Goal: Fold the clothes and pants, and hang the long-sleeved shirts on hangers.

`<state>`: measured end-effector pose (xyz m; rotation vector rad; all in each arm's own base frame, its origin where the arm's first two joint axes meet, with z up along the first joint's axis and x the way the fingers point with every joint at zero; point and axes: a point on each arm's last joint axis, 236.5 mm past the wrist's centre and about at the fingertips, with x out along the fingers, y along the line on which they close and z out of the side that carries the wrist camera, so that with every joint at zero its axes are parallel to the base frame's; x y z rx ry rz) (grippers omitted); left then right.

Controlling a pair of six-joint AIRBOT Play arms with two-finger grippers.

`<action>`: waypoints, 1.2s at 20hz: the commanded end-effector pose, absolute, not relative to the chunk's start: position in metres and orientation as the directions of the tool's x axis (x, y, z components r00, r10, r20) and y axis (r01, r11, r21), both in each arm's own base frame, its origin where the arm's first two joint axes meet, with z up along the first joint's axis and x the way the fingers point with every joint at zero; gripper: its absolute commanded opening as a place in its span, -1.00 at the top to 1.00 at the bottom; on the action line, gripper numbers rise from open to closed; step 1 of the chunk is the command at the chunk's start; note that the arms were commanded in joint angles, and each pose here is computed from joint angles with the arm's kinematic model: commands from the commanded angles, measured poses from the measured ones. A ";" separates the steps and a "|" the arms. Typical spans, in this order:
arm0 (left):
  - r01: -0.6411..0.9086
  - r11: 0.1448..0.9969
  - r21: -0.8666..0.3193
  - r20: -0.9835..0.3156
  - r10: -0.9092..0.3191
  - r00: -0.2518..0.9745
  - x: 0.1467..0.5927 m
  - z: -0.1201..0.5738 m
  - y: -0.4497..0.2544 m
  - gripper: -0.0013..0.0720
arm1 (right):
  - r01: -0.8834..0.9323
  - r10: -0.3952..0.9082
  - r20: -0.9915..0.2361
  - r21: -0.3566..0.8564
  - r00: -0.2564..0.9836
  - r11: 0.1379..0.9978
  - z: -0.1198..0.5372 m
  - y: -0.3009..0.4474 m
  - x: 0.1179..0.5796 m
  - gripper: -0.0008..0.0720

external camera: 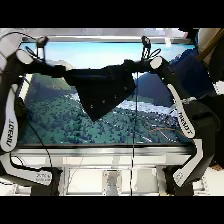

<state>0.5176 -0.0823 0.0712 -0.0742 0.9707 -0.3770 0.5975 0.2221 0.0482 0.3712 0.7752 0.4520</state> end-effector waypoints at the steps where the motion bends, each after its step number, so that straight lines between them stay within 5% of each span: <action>1: 0.377 0.895 -0.239 -0.829 -0.390 0.401 0.492 0.061 -0.130 0.92 | -0.256 0.455 -0.583 0.393 0.674 0.883 0.034 0.197 0.618 0.81; 4: 0.444 0.859 -0.255 -0.856 -0.415 0.310 0.444 0.070 -0.155 0.92 | -0.256 0.438 -0.669 0.357 0.601 0.898 0.039 0.158 0.608 0.81; 10: 0.422 0.850 -0.315 -0.900 -0.409 0.153 0.339 0.030 -0.169 0.92 | -0.387 0.402 -0.879 0.288 0.256 0.876 0.008 0.126 0.523 0.82; 14: 0.427 0.838 -0.339 -0.920 -0.390 0.037 0.290 -0.011 -0.188 0.92 | -0.405 0.316 -0.930 0.219 0.190 0.888 0.028 0.102 0.490 0.82; 19: 0.466 0.829 -0.308 -0.908 -0.403 0.116 0.294 -0.028 -0.227 0.92 | -0.354 0.292 -0.941 0.218 0.171 0.910 -0.018 0.096 0.489 0.82; 24: 0.412 0.901 -0.134 -0.961 -0.220 0.169 0.310 -0.056 -0.197 0.92 | -0.264 0.273 -0.958 0.242 0.085 0.934 -0.093 0.096 0.471 0.81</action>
